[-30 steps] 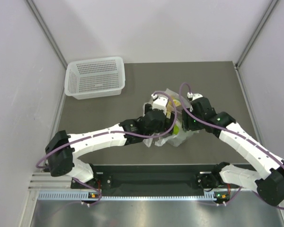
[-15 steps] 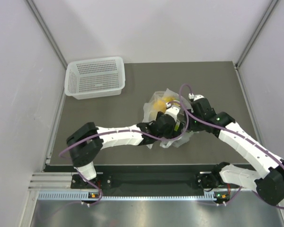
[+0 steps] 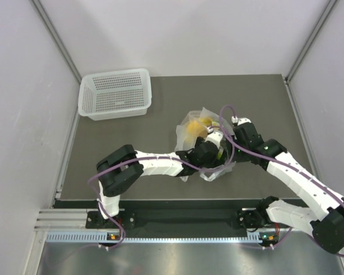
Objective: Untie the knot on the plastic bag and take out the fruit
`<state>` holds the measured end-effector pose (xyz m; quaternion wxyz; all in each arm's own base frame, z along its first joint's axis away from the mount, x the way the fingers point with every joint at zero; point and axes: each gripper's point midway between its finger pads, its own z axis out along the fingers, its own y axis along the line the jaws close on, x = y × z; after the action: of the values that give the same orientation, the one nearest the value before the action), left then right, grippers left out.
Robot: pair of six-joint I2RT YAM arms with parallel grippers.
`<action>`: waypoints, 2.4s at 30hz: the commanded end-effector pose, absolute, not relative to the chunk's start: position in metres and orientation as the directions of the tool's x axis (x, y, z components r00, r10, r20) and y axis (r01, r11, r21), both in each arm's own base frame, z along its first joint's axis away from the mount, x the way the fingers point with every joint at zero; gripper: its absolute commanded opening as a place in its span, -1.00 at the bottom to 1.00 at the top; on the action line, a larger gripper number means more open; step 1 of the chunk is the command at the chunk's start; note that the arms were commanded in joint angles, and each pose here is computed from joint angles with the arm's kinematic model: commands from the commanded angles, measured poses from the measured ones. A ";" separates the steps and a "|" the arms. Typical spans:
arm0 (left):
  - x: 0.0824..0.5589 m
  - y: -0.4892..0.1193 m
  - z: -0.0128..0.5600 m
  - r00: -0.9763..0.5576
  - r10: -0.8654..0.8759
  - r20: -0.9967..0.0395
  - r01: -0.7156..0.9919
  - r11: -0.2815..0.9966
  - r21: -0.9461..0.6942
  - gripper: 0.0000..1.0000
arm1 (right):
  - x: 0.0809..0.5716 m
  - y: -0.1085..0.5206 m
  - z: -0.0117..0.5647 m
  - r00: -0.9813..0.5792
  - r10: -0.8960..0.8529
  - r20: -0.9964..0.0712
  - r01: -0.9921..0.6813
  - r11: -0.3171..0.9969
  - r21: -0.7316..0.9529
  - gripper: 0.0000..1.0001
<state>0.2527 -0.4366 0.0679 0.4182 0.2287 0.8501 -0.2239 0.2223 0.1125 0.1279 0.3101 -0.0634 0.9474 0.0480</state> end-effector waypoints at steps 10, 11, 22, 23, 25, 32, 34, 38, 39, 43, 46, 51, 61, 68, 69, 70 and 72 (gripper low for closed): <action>0.263 -0.458 0.088 -0.479 0.170 -0.861 0.625 0.755 -0.198 -0.40 | 0.223 0.124 0.139 -0.777 -0.067 -0.625 -0.180 0.977 0.118 0.04; 0.259 -0.458 0.092 -0.478 0.171 -0.861 0.634 0.746 -0.204 -0.52 | 0.224 0.123 0.139 -0.776 -0.062 -0.628 -0.177 0.977 0.122 0.04; 0.201 -0.398 0.180 -0.551 0.185 -0.814 0.654 0.701 -0.284 -1.00 | 0.234 0.130 0.139 -0.764 -0.052 -0.643 -0.180 0.974 0.136 -0.14; 0.196 -0.393 0.183 -0.559 0.188 -0.808 0.653 0.700 -0.289 -1.00 | 0.236 0.131 0.139 -0.762 -0.047 -0.646 -0.178 0.974 0.138 -0.16; 0.188 -0.376 0.194 -0.570 0.194 -0.798 0.646 0.706 -0.290 -1.00 | 0.239 0.135 0.141 -0.752 -0.038 -0.658 -0.181 0.972 0.151 -0.23; 0.218 -0.297 0.222 -0.484 0.058 -0.873 0.418 0.892 -0.173 -1.00 | 0.245 0.144 0.145 -0.742 -0.031 -0.670 -0.203 0.962 0.180 -0.45; 0.238 -0.268 0.254 -0.391 -0.037 -0.919 0.316 0.933 -0.172 -1.00 | 0.244 0.145 0.145 -0.740 -0.033 -0.671 -0.212 0.959 0.186 -0.46; 0.293 -0.222 0.302 -0.296 -0.146 -0.944 0.201 0.957 -0.211 -1.00 | 0.242 0.148 0.143 -0.741 -0.055 -0.670 -0.243 0.951 0.191 -0.48; 0.306 -0.218 0.304 -0.287 -0.134 -0.949 0.188 0.963 -0.193 -1.00 | 0.242 0.150 0.143 -0.741 -0.061 -0.668 -0.256 0.946 0.197 -0.49; 0.373 -0.189 0.318 -0.244 -0.159 -0.957 0.091 0.978 -0.186 -1.00 | 0.243 0.156 0.143 -0.741 -0.080 -0.666 -0.286 0.936 0.205 -0.49; 0.432 -0.163 0.312 -0.249 -0.189 -0.950 0.016 0.980 -0.199 -1.00 | 0.244 0.158 0.145 -0.737 -0.094 -0.669 -0.303 0.931 0.203 -0.49; 0.518 -0.116 0.278 -0.274 -0.227 -0.934 -0.112 0.973 -0.203 -1.00 | 0.241 0.170 0.154 -0.727 -0.112 -0.678 -0.364 0.900 0.241 -0.50; 0.587 -0.065 0.185 -0.411 -0.247 -0.877 -0.207 0.963 -0.174 -1.00 | 0.222 0.176 0.161 -0.717 -0.192 -0.671 -0.467 0.846 0.257 -0.33; 0.592 -0.060 0.137 -0.491 -0.259 -0.832 -0.195 0.963 -0.184 -1.00 | 0.211 0.173 0.196 -0.666 -0.208 -0.716 -0.520 0.818 0.246 0.09; 0.591 -0.061 0.134 -0.498 -0.260 -0.828 -0.191 0.963 -0.188 -1.00 | 0.211 0.172 0.200 -0.660 -0.215 -0.720 -0.527 0.815 0.240 0.15; 0.589 -0.062 0.127 -0.511 -0.260 -0.819 -0.187 0.964 -0.189 -1.00 | 0.212 0.173 0.210 -0.645 -0.216 -0.733 -0.536 0.811 0.234 0.22; 0.585 -0.063 0.122 -0.522 -0.265 -0.811 -0.187 0.963 -0.194 -0.92 | 0.210 0.172 0.213 -0.637 -0.242 -0.732 -0.555 0.803 0.218 0.42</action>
<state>0.5778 -0.0589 0.1069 0.4536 -0.1329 0.8810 -0.0188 0.2114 0.1700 0.1835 0.3350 -0.2000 0.8967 0.2090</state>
